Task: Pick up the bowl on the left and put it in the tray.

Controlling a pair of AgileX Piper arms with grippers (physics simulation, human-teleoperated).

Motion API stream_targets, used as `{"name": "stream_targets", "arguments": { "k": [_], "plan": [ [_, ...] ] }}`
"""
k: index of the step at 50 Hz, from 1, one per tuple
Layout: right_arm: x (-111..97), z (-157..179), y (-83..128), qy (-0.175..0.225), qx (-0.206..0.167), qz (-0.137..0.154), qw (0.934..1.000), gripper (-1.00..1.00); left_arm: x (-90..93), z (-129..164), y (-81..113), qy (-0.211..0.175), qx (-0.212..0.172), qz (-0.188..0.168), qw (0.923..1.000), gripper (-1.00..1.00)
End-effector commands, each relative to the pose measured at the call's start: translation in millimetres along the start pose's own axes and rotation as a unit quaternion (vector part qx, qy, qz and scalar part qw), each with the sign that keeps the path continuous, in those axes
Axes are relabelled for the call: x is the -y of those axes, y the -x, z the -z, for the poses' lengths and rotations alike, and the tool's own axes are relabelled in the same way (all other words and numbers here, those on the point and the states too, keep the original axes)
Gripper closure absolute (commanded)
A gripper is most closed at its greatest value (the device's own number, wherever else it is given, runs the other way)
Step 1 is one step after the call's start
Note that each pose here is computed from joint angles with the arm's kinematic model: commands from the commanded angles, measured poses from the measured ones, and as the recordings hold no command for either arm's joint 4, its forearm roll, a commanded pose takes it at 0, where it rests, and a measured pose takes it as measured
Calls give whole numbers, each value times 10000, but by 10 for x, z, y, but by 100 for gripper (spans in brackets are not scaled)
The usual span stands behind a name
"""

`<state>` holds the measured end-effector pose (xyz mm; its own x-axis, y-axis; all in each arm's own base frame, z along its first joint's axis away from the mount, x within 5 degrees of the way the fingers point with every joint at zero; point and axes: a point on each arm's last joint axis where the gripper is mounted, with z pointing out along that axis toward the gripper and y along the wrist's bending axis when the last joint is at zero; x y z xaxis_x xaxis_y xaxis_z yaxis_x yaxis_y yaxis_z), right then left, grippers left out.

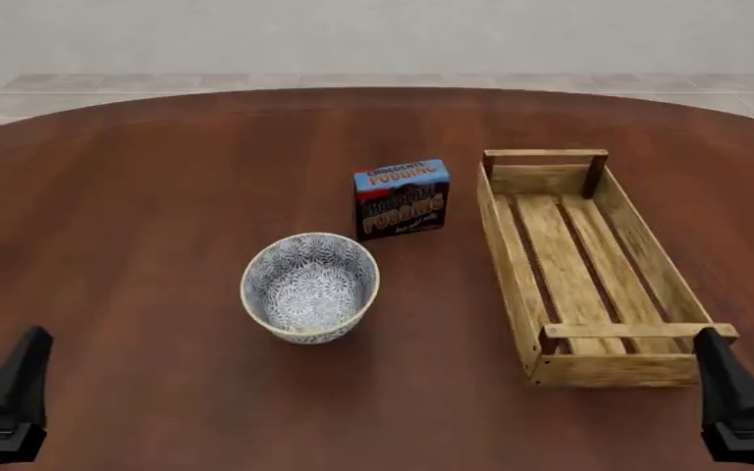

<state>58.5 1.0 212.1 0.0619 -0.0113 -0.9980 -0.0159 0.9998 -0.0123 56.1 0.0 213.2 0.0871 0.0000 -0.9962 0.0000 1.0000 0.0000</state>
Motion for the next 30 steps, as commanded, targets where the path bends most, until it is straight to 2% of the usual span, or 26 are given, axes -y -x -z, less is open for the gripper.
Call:
{"name": "stream_targets", "arguments": {
  "k": [1,4,8,16,30],
  "plan": [
    [8,4,26,-68,140,174,9997,-100,0,0,0,0,0,0,10000,-100],
    [10,-2,29,-82,133,106,9998,-100,0,0,0,0,0,0,10000,-100],
    [12,-3,27,-100,129,199,9997,-100,0,0,0,0,0,0,10000,-100],
    [4,-13,30,-36,110,178,9998,-100,0,0,0,0,0,0,10000,-100],
    [-54,-114,155,398,136,329,9986,-100,0,0,0,0,0,0,10000,-100]
  ]
}}
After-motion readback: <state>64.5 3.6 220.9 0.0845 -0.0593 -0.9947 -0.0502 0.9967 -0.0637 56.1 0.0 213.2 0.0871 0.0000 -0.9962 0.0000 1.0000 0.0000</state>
